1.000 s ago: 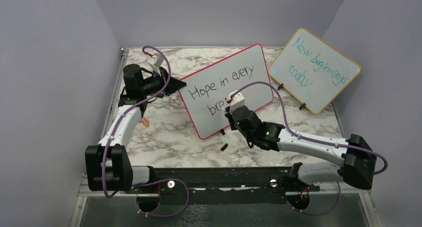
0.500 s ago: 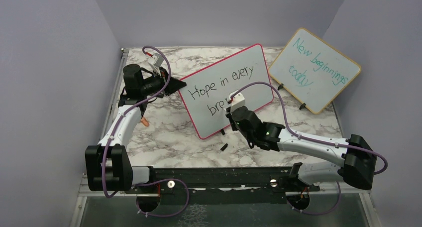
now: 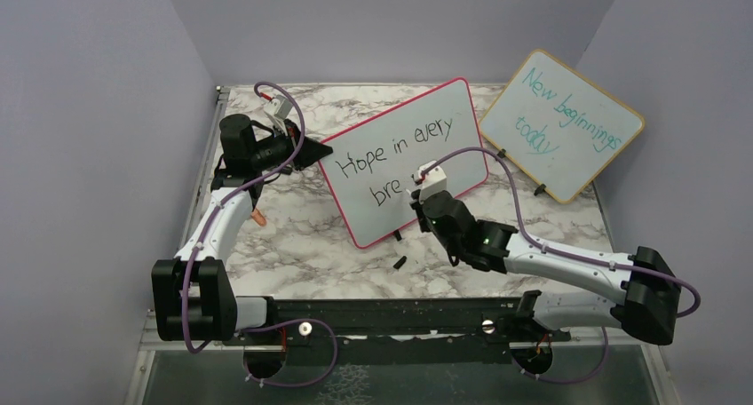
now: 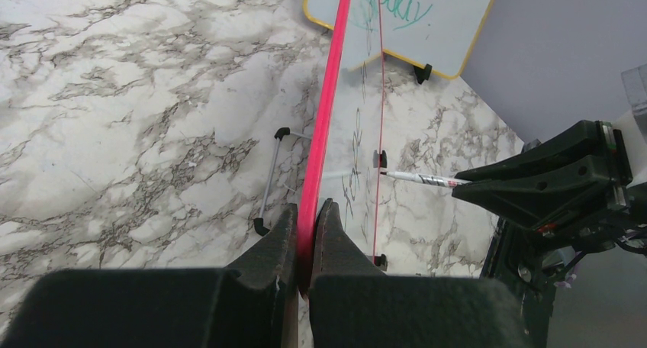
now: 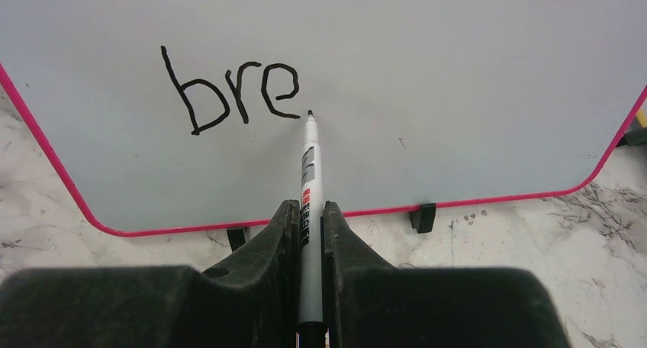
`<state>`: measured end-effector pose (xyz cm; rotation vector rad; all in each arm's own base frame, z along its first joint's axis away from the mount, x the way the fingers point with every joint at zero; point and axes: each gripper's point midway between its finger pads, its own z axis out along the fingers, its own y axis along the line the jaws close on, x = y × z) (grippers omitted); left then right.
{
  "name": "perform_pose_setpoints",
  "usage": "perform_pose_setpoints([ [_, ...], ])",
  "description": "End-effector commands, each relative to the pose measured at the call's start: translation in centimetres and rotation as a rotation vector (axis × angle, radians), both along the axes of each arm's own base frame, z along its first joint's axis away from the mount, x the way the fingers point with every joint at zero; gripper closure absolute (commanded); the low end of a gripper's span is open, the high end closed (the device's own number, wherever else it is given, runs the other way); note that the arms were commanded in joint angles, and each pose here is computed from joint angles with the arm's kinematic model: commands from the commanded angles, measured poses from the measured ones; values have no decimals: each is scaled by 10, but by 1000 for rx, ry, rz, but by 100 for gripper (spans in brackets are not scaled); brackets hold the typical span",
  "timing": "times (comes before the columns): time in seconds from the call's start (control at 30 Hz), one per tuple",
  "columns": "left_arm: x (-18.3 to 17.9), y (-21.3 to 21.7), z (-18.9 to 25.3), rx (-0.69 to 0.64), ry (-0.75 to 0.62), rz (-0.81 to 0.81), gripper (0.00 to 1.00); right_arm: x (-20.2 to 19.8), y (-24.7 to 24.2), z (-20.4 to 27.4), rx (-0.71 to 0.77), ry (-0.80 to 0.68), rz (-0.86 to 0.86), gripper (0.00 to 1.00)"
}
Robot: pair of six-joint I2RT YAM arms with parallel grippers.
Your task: Write a sentence on the whiteboard
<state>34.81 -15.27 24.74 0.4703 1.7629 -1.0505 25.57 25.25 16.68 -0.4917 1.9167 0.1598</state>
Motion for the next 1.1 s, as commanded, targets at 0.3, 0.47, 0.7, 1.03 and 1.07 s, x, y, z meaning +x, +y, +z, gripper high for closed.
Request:
perform_pose_setpoints([
  [0.3,12,17,-58,133,88,102,100,17,-7,28,91,-81,-27,99],
  [0.47,12,17,-58,133,88,103,100,20,-3,26,90,-79,-19,99],
  [0.7,12,17,-58,134,88,102,100,26,-1,20,78,-70,-29,99],
  [1.03,12,17,-59,133,89,100,100,29,1,18,82,-68,-24,99],
  [1.07,12,16,-58,133,87,101,100,29,2,19,84,-69,-20,99],
])
